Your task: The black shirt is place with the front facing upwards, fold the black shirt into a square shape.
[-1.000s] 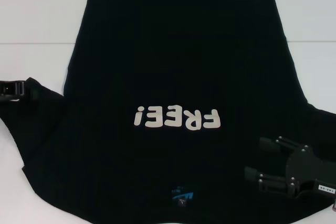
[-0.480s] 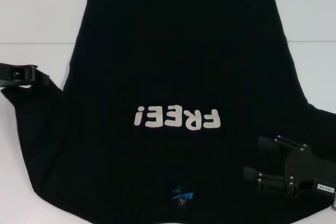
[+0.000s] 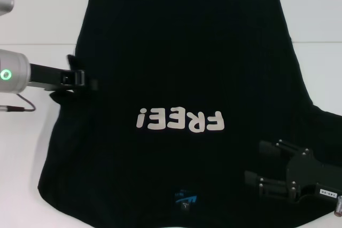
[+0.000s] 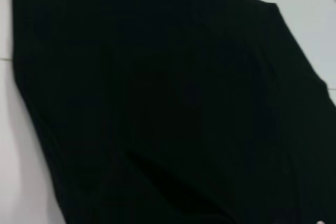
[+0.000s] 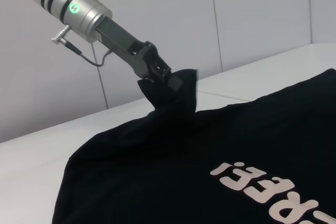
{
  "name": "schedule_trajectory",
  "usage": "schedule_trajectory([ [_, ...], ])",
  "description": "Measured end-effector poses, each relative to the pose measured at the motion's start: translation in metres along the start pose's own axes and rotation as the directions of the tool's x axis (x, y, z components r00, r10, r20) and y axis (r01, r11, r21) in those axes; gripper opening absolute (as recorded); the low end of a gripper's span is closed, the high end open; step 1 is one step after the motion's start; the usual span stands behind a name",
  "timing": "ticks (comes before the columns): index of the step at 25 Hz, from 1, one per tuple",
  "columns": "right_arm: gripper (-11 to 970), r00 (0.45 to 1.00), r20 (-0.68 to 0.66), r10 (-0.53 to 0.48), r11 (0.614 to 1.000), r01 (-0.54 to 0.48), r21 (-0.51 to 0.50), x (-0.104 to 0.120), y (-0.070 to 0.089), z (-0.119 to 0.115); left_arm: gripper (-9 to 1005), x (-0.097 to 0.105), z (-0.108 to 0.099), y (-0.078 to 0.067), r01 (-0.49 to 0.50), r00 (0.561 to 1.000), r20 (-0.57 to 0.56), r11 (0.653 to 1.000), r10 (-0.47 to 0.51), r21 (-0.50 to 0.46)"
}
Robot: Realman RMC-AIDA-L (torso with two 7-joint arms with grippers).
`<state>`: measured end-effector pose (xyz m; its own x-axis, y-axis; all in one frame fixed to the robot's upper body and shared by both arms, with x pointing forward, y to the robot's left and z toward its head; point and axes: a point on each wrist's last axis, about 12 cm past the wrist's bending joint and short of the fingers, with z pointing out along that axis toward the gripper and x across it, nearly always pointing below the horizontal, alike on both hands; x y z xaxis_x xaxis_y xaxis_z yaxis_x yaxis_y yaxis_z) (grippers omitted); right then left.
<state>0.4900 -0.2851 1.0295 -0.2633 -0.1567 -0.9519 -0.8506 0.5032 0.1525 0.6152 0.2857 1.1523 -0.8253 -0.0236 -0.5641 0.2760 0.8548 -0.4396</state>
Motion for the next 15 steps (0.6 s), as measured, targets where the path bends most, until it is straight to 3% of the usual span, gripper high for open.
schedule_trajectory([
  [7,909,1.0,-0.002,-0.001,1.0,0.001,0.002,0.001,0.0,0.0,12,0.006,0.015,-0.007,0.078,0.997,-0.001,0.994,-0.078,0.083],
  [15,908,1.0,-0.002,0.0,1.0,0.0,0.002,0.001,0.0,0.0,20,0.014,0.025,0.009,0.185,0.983,-0.016,0.975,-0.185,0.12],
])
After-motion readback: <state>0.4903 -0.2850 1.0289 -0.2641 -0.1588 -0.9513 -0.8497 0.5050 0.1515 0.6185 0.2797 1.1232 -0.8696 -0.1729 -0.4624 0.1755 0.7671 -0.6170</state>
